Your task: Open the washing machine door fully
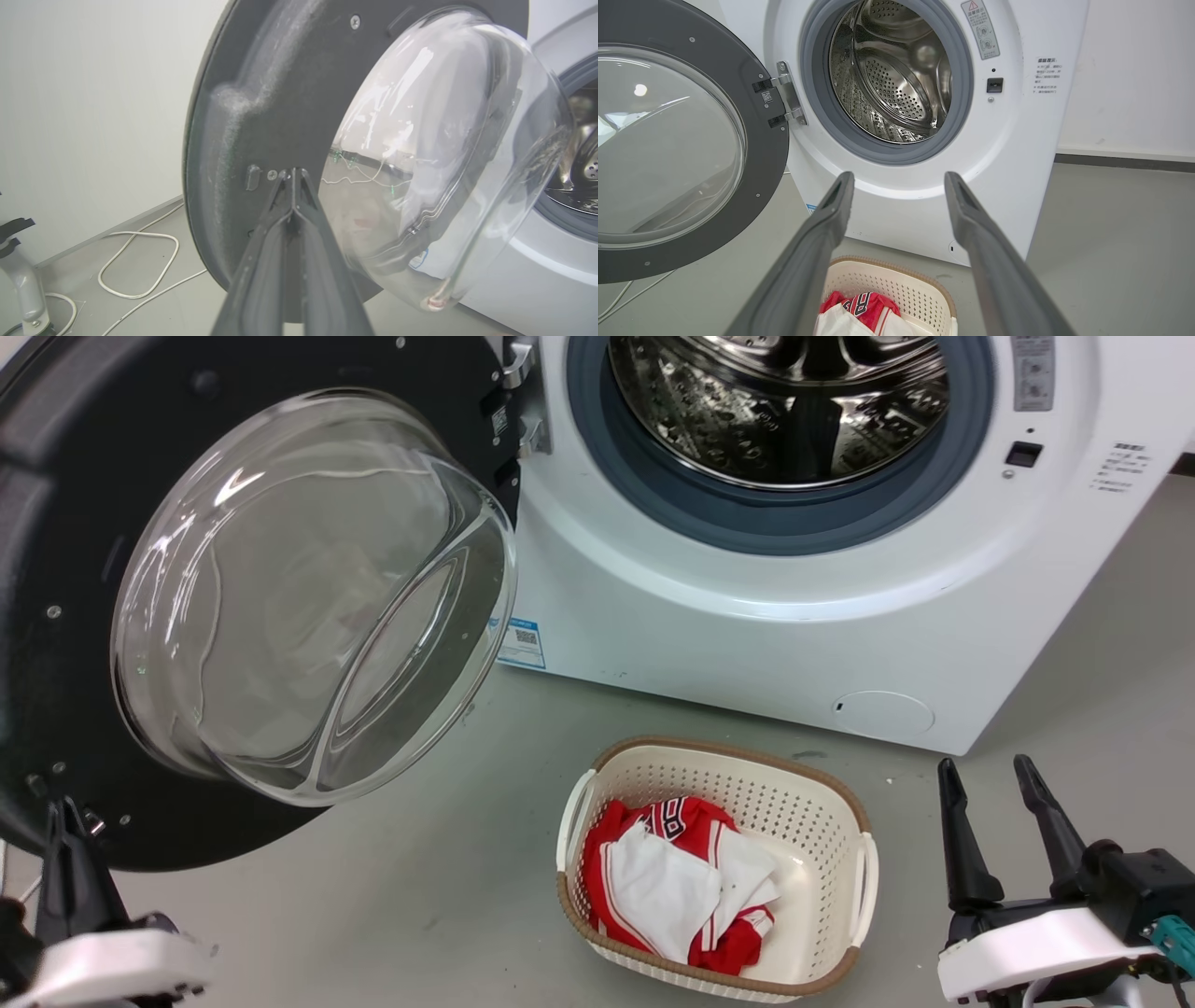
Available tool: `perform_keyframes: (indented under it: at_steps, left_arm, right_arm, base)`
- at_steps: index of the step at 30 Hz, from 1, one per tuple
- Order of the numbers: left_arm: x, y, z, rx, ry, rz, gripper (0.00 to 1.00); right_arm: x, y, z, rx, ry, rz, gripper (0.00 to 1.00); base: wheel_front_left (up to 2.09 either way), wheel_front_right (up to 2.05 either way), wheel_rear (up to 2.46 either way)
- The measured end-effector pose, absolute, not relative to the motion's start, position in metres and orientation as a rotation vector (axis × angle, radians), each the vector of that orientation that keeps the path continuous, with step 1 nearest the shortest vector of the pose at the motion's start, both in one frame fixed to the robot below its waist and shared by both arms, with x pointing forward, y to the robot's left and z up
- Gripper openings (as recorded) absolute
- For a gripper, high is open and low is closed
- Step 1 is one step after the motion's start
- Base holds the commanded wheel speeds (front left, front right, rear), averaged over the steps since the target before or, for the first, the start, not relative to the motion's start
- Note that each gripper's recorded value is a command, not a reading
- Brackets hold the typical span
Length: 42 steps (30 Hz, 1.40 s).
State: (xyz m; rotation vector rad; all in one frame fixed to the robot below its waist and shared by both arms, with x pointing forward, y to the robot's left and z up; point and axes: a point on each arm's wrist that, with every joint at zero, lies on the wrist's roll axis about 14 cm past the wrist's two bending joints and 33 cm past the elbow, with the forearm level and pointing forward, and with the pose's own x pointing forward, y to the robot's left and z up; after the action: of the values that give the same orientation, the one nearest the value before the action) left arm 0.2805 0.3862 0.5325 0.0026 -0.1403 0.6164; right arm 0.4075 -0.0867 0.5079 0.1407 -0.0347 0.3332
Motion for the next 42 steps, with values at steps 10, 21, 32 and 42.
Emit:
perform_keyframes:
  at_steps: [10, 21, 32, 42]
  left_arm:
    - [0.292, 0.309, 0.528, -0.041, -0.153, 0.439, 0.00]
    - [0.338, 0.227, 0.534, -0.097, -0.176, 0.176, 1.00]
    - [0.369, 0.181, 0.549, -0.060, -0.217, 0.028, 1.00]
    - [0.373, 0.169, 0.544, -0.033, -0.201, -0.011, 1.00]
  right_arm:
    - [0.396, -0.108, 0.515, 0.127, -0.056, 0.275, 1.00]
    - [0.381, -0.142, 0.524, 0.108, -0.089, 0.178, 1.00]
    - [0.365, -0.178, 0.536, 0.066, -0.127, 0.074, 1.00]
    - [0.357, -0.187, 0.534, 0.065, -0.120, 0.047, 1.00]
  base:
    - [0.00, 0.00, 0.00]
    - [0.00, 0.00, 0.00]
    - [0.00, 0.00, 0.00]
    - [0.00, 0.00, 0.00]
